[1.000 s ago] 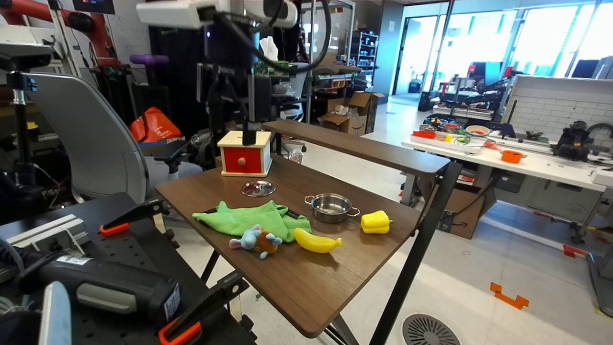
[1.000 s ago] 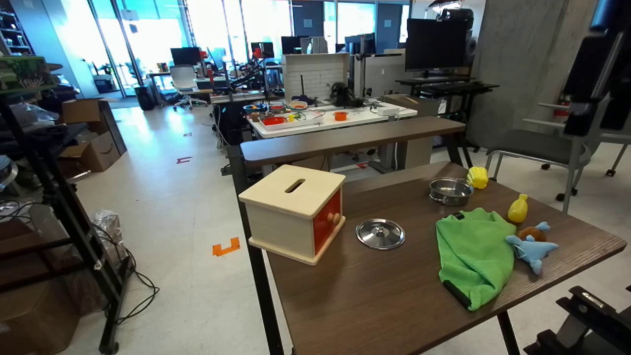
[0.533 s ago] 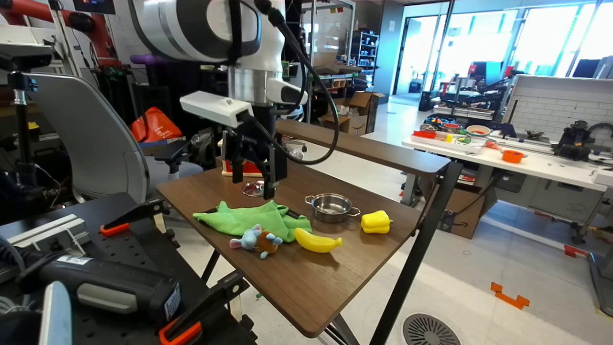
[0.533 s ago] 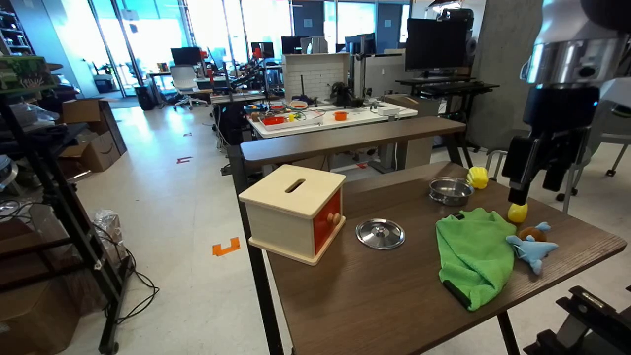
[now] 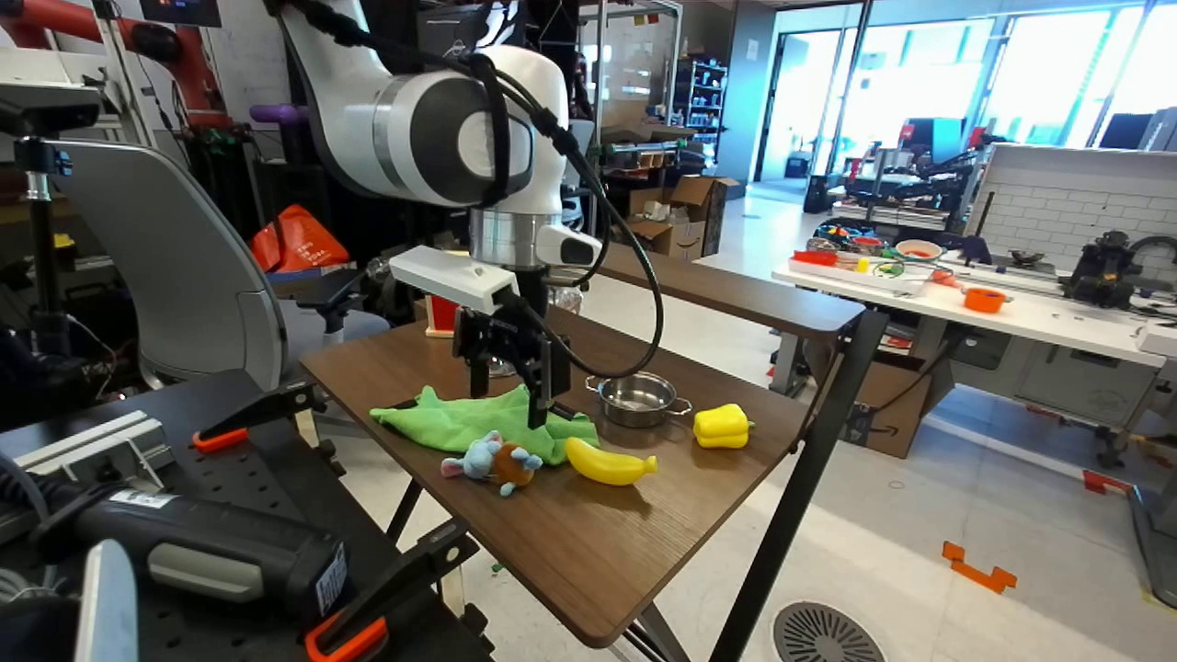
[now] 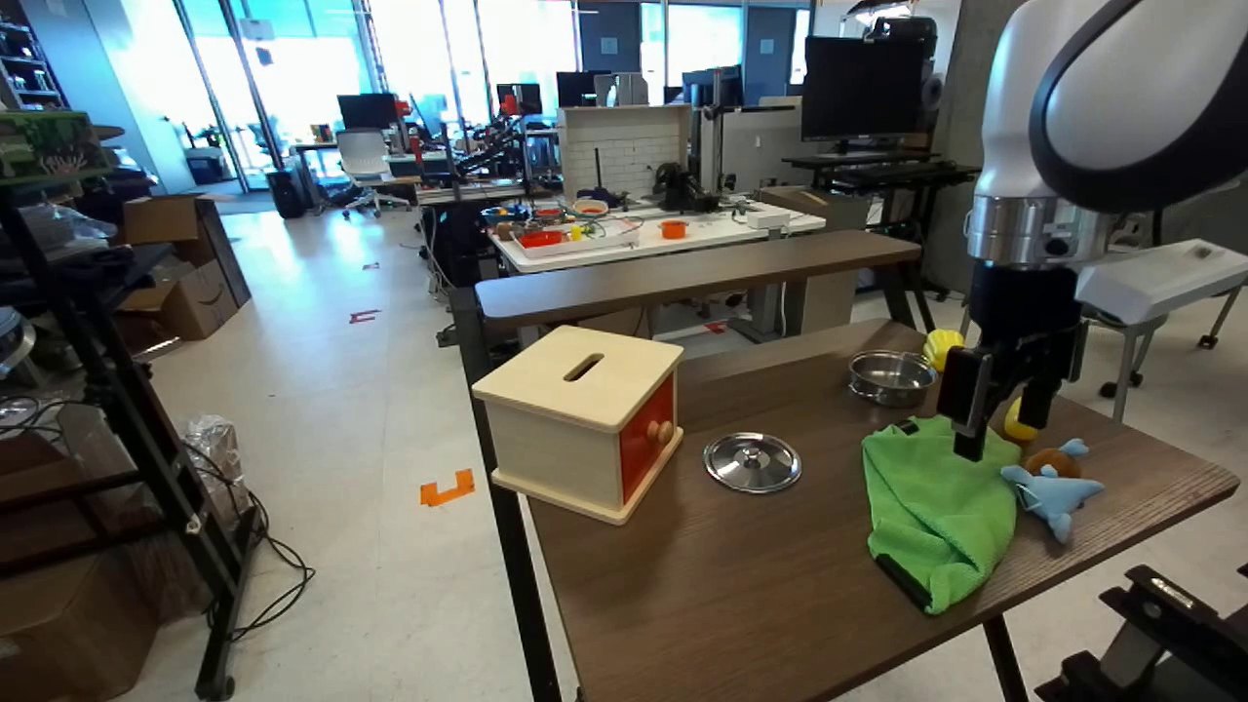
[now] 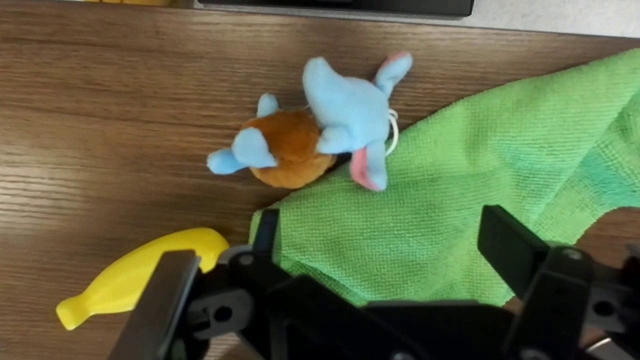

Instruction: Move the green towel to the left

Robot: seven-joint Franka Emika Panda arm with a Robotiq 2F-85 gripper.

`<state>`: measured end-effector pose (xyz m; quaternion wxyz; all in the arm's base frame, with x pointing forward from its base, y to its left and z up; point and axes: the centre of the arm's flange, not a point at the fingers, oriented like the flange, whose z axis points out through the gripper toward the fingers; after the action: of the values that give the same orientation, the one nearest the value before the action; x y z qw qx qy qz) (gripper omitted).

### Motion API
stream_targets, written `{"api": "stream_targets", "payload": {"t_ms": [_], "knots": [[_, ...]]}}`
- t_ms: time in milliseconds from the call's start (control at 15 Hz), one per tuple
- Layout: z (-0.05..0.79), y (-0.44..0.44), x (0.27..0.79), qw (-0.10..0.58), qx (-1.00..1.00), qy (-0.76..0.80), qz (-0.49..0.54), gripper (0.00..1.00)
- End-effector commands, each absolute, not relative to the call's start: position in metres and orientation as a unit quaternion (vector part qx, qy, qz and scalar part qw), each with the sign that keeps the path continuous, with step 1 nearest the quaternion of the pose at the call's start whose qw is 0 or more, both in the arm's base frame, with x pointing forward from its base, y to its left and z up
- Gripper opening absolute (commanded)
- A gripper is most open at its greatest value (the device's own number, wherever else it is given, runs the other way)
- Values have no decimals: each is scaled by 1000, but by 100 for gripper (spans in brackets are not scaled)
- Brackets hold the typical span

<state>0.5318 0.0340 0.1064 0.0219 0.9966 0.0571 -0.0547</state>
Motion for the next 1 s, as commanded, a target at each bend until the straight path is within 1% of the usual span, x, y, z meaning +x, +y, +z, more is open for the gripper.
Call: {"api": "stream_targets", "payload": {"t_ms": [0,200,600,933], "knots": [[79,44,545,37,995,68,-60,100],[60,57,539,39,992,81,-83,100],[24,91,534,63,985,123,-99,100],[11,139,537,72,976,172,-111,100]]}}
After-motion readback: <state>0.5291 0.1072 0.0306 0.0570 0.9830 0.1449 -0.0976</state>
